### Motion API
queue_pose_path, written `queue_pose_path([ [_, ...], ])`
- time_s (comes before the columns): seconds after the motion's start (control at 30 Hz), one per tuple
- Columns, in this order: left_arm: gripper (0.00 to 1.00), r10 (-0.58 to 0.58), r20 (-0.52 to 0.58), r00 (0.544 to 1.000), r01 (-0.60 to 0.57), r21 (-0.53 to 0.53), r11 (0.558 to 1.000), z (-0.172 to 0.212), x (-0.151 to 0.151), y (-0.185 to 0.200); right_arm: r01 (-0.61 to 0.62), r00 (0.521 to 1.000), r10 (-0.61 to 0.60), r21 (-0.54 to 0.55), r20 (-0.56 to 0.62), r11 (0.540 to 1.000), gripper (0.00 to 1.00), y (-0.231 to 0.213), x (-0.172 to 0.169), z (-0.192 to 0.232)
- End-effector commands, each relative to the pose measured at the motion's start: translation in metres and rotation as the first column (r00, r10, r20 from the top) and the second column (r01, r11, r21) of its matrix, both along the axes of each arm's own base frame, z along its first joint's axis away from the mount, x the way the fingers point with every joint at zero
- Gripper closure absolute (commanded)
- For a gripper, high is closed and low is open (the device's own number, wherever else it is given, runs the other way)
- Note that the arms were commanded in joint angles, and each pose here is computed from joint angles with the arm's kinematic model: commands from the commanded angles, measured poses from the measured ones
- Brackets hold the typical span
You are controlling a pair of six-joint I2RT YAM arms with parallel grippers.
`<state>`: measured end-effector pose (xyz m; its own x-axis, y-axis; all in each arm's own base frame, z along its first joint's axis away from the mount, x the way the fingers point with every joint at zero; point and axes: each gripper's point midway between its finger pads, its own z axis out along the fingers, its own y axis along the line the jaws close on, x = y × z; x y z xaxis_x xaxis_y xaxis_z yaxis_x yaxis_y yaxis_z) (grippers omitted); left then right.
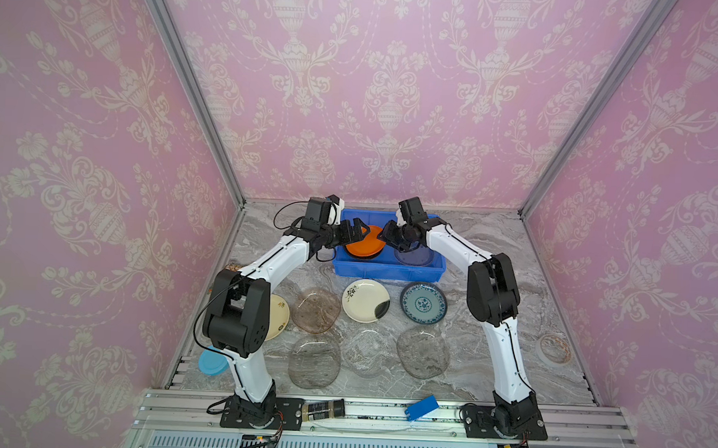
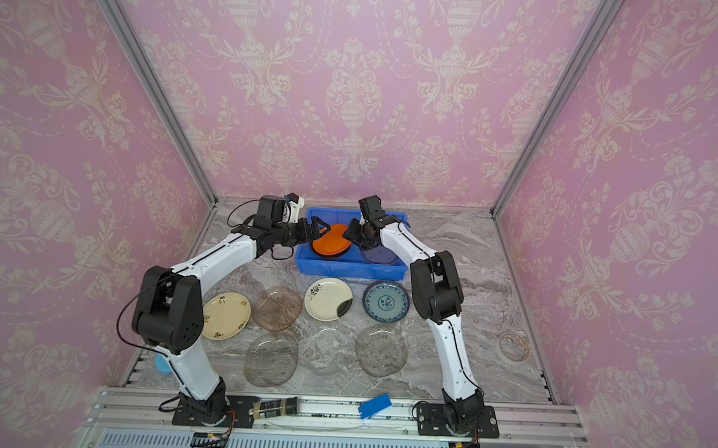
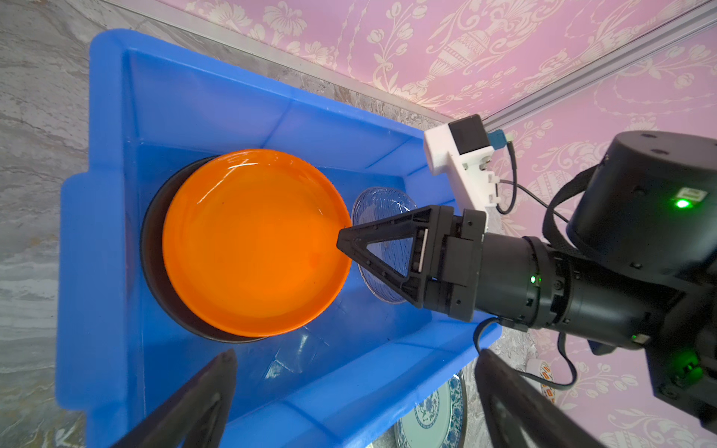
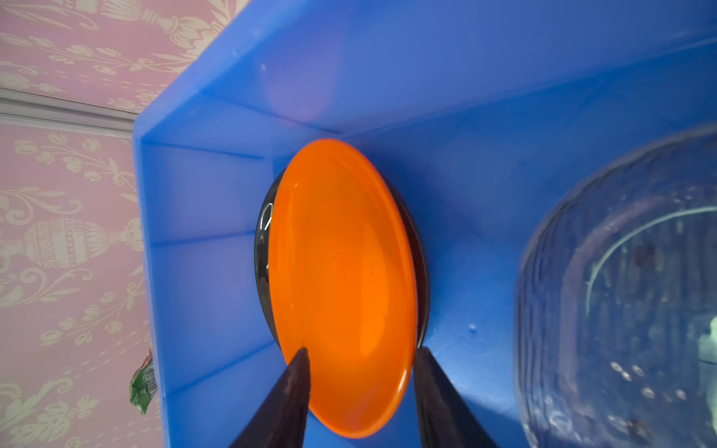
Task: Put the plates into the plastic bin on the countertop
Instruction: 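Lower the orange plate onto the black plate and release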
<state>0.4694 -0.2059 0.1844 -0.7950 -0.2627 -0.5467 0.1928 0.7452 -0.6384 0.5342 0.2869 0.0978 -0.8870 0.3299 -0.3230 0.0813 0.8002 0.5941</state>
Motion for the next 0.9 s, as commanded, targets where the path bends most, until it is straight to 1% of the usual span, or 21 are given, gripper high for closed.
queue_pose_path([
  [0.0,0.02,-0.009,-0.008,1.000,0.009,0.007,1.000,-0.004,0.001,-0.004,-0.023,1.000,0.022,-0.120,-0.009,0.993,0.54,-0.010,-0.005,-0.011],
  [0.3,0.02,-0.011,-0.018,1.000,0.011,0.004,1.000,-0.010,0.001,-0.006,-0.018,0.999,0.012,-0.158,-0.035,0.987,0.55,-0.013,-0.001,-0.029],
  [0.53,0.02,-0.008,-0.015,1.000,0.008,0.012,1.000,-0.010,0.001,-0.005,-0.030,0.998,0.020,-0.152,-0.066,0.988,0.56,-0.008,0.002,-0.043],
  [0.73,0.03,-0.011,-0.025,1.000,0.012,0.007,1.000,-0.015,0.001,-0.006,-0.047,0.998,0.041,-0.150,-0.042,0.988,0.57,0.003,0.006,-0.033],
  [0.87,0.03,-0.015,-0.034,0.999,0.015,0.009,1.000,-0.019,-0.001,-0.007,-0.069,0.997,0.063,-0.148,-0.041,0.987,0.57,0.014,0.008,-0.033],
])
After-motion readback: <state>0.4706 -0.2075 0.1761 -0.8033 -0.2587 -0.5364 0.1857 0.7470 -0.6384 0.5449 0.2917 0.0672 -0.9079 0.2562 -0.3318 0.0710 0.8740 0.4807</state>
